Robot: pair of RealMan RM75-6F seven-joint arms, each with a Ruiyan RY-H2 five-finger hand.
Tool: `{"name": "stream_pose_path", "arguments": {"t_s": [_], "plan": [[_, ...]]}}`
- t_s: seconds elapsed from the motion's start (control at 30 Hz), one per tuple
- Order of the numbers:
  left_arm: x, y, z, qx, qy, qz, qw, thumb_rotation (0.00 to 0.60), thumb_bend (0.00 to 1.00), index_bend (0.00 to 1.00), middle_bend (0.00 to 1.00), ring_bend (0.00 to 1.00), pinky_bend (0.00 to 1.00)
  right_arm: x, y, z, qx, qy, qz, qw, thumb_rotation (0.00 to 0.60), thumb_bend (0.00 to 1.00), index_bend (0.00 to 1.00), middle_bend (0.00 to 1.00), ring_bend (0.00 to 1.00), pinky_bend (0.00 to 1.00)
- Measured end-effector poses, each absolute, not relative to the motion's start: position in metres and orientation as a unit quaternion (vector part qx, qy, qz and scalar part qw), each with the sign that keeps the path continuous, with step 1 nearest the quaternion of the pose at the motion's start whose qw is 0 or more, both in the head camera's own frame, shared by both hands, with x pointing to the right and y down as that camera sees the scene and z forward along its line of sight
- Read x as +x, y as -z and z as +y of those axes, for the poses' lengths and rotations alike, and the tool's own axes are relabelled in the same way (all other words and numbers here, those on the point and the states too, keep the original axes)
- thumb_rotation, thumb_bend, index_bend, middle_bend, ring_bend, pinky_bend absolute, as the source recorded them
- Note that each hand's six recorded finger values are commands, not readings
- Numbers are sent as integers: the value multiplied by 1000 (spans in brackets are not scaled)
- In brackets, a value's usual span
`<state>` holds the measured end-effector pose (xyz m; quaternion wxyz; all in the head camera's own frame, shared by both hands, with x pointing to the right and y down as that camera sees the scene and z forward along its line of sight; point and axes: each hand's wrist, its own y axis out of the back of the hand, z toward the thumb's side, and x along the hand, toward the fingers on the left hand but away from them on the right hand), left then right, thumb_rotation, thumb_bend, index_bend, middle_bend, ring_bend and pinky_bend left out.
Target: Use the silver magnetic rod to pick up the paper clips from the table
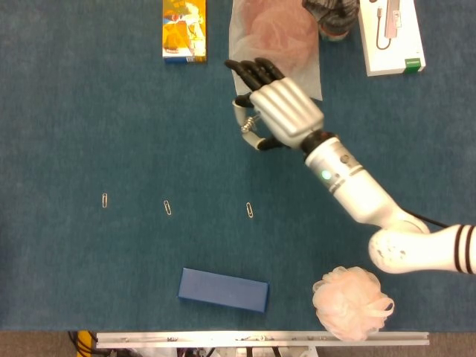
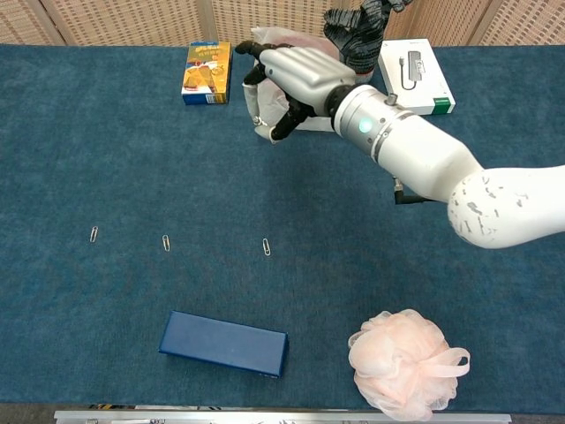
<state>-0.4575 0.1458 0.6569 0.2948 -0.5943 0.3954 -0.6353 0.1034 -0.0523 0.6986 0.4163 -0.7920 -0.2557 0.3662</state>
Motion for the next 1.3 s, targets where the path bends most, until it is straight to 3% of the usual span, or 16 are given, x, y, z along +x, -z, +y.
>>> {"name": "stream_pose_path", "arguments": {"t_s": [0.33,0.4,0.5,0.6,0.93,1.13,1.3], "plan": [[-458,-658,149,-594,637,395,293,600,28,467,349,208,55,72,-697,-49,-808,-342,-249,411,600,313,623,45,0,0],[-457,-658,148,-594,636,395,293,600,28,467,349,208,55,67,-699,-51,-808,-340,-250,411,600,272,514,45,0,0],[-455,-659,148,-596,636,393,293,600,28,467,350,208,55,61,-705,-55,-806,-343,-249,413,600,80,135,31,0,0],[-454,-660,149,-597,636,392,292,600,28,467,350,208,55,51,-711,-60,-806,-344,-247,413,600,12,15,25,0,0],[-453,-657,147,-596,634,393,296,600,28,467,339,209,55,60,-704,-61,-807,-336,-260,409,600,0,0,24,0,0],[-446,-654,138,-599,624,395,310,600,28,467,314,204,55,90,-693,-59,-801,-339,-274,411,600,0,0,24,0,0],[-435,-649,129,-612,604,402,315,600,28,460,227,128,55,134,-676,-60,-785,-348,-295,420,600,0,0,26,0,0]]}}
